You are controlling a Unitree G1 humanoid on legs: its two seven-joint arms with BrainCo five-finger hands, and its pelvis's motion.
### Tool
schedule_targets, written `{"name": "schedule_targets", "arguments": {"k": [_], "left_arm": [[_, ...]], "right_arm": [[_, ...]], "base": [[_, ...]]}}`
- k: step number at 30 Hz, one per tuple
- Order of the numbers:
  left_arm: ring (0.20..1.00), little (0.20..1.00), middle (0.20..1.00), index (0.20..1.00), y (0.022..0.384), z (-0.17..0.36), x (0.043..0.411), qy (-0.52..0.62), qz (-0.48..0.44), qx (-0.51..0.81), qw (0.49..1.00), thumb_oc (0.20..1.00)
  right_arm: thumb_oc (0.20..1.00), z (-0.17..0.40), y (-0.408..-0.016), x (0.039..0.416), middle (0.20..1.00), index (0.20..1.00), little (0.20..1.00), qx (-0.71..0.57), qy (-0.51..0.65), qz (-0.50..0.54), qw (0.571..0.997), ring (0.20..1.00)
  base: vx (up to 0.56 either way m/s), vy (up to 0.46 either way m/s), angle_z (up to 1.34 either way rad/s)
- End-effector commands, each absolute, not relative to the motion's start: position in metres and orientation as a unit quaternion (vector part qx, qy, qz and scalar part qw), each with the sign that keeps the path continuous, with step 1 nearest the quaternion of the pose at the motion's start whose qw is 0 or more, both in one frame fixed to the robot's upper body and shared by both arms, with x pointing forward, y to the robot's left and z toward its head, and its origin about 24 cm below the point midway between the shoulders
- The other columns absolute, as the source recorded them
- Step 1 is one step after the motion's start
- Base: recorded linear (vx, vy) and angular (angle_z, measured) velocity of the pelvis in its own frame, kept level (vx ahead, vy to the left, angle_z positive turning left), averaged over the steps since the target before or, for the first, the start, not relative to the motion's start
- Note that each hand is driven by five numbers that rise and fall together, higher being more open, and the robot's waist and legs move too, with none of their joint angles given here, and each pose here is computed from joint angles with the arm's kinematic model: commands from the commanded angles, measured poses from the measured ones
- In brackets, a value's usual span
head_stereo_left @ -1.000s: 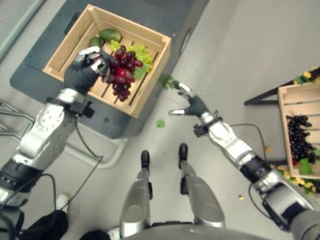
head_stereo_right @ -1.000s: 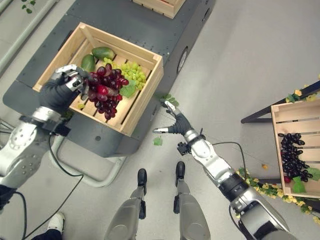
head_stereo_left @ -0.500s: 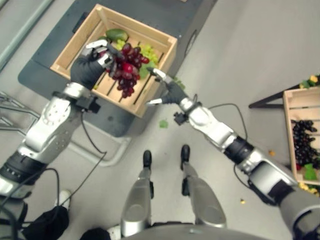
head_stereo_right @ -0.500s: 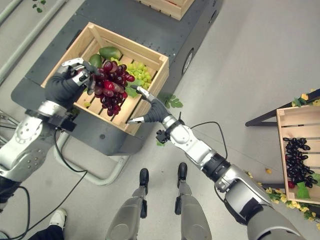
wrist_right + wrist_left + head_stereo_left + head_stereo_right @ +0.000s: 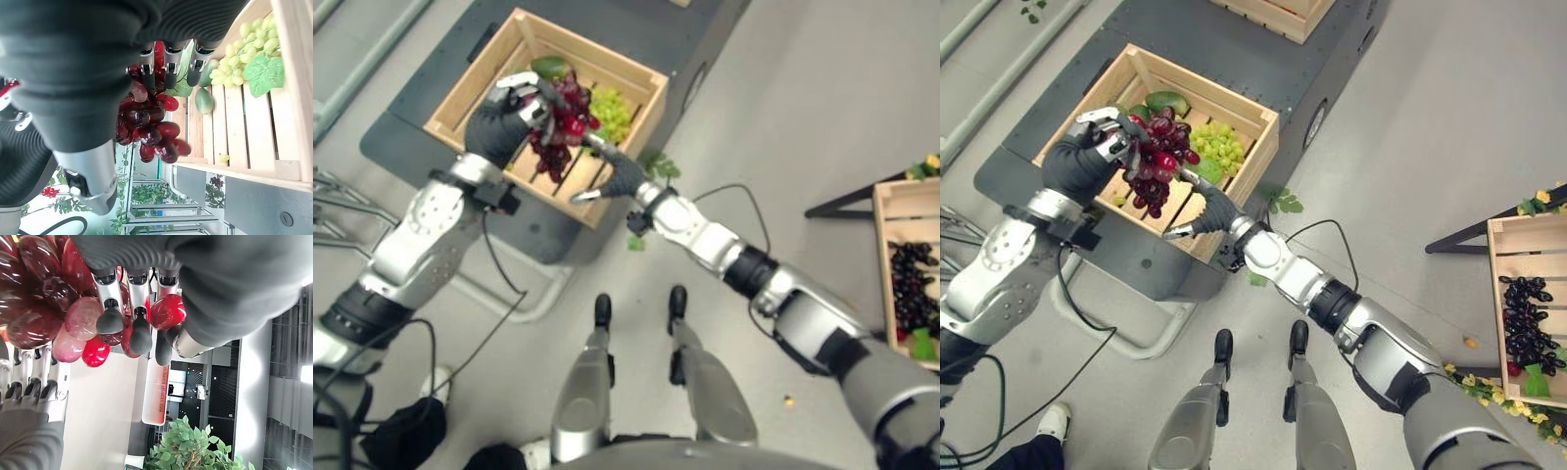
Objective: Pick up the fruits from the basket on one side to the basket on the other side
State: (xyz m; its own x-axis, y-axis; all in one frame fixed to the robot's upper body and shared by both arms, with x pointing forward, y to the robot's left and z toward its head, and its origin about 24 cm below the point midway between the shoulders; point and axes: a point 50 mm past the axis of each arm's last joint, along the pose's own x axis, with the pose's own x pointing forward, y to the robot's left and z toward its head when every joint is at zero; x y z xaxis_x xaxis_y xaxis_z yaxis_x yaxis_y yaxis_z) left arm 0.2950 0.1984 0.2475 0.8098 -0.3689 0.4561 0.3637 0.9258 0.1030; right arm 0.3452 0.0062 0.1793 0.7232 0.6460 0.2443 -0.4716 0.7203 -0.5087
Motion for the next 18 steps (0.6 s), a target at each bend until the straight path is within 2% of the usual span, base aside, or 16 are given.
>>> {"name": "schedule_targets", "arguments": {"k": [1, 9, 18], "left_arm": [[0.2, 0.2, 0.2, 0.2, 0.183, 0.254, 0.28, -0.292, -0.239, -0.029, 0.926, 0.2], [0.2, 0.2, 0.2, 0.2, 0.175, 0.251, 0.277, -0.282, -0.264, -0.035, 0.922, 0.2], [0.2, 0.2, 0.2, 0.2, 0.188, 0.248, 0.273, -0.281, -0.238, -0.03, 0.929, 0.2]], "right_arm": [[1.0, 0.171, 0.052, 0.325, 1.0, 1.0, 1.0, -0.152, -0.195, 0.37, 0.895, 1.0], [1.0, 0.161, 0.06, 0.329, 1.0, 1.0, 1.0, -0.1, -0.143, 0.37, 0.912, 1.0], [1.0, 0.169, 0.045, 0.325, 1.0, 1.0, 1.0, -0.076, -0.163, 0.373, 0.91, 1.0]], "base": [[0.0, 0.0, 0.0], [0.0, 0.0, 0.0], [0.0, -0.001, 0.07]]}}
